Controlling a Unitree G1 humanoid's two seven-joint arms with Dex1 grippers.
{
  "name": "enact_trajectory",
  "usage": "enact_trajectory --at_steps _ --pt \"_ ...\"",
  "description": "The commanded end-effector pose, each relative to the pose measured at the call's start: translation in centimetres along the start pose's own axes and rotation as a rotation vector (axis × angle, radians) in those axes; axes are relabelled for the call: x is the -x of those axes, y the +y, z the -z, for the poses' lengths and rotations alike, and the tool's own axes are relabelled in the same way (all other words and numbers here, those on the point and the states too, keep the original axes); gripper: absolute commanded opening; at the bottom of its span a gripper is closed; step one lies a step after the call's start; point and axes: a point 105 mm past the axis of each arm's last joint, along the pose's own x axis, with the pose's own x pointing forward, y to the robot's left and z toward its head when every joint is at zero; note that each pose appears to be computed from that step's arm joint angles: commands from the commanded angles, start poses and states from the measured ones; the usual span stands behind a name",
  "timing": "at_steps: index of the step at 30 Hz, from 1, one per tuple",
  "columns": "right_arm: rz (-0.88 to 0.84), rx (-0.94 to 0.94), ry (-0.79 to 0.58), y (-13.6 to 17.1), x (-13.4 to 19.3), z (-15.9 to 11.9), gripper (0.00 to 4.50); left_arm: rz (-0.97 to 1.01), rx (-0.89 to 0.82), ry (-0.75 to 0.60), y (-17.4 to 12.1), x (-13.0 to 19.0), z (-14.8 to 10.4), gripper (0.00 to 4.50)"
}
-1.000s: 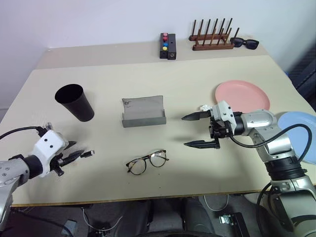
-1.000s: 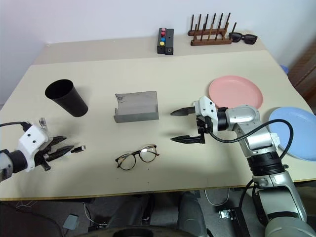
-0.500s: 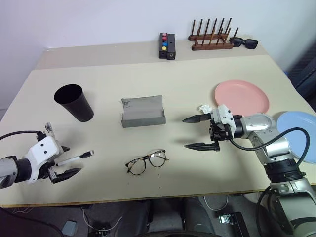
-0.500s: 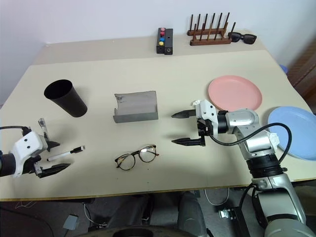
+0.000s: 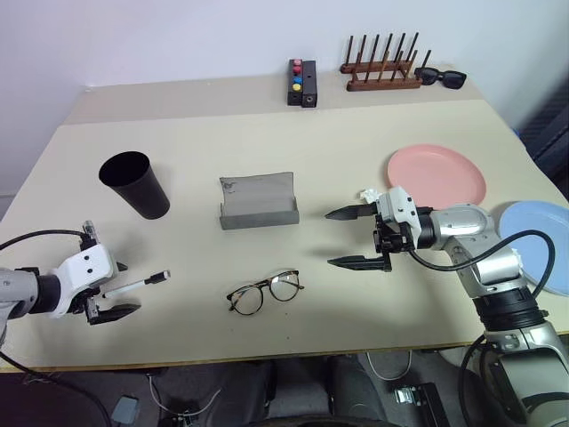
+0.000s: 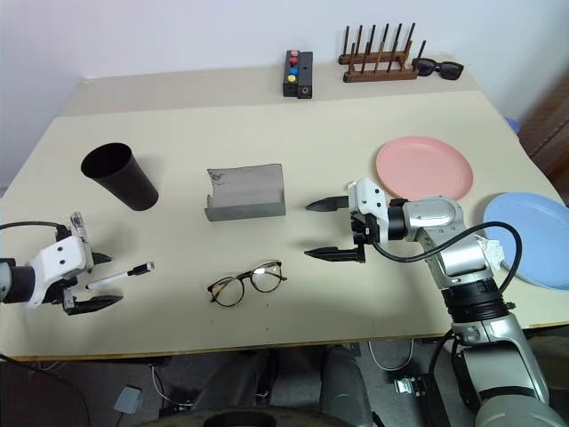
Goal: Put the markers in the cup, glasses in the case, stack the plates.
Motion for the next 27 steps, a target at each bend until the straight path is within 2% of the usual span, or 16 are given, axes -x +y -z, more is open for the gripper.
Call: enact_trajectory --at_steps 1,6,7,9,16,24,27 --pt "0.002 0.056 -0.017 0.0 0.2 -1.3 4.50 0.031 -0.039 0.021 -0.1 -0.6 0.1 4.44" --pt "0.011 0.058 -0.013 0.0 0.5 -1.2 4.50 0.054 -0.050 0.026 -0.2 -0.8 0.2 4.44" --pt "0.012 0.058 -0.013 0.1 0.5 -1.2 4.50 0.058 -0.050 0.026 -0.3 -0.8 0.2 4.21" --pt "0.013 0.059 -0.014 0.1 0.4 -1.4 4.50 0.063 -0.050 0.027 -0.3 -0.8 0.2 3.57" --pt "0.016 0.063 -0.017 -0.1 0.0 -1.9 4.50 0.072 -0.048 0.032 -0.6 -0.8 0.5 0.07" --pt "0.013 0.063 -0.016 -0.3 -0.1 -2.0 4.50 0.055 -0.036 0.015 -0.8 -0.6 0.4 0.02" --pt "0.015 0.062 -0.015 -0.4 -0.1 -1.6 4.50 -0.025 -0.038 -0.067 0.1 -0.3 -1.3 0.02"
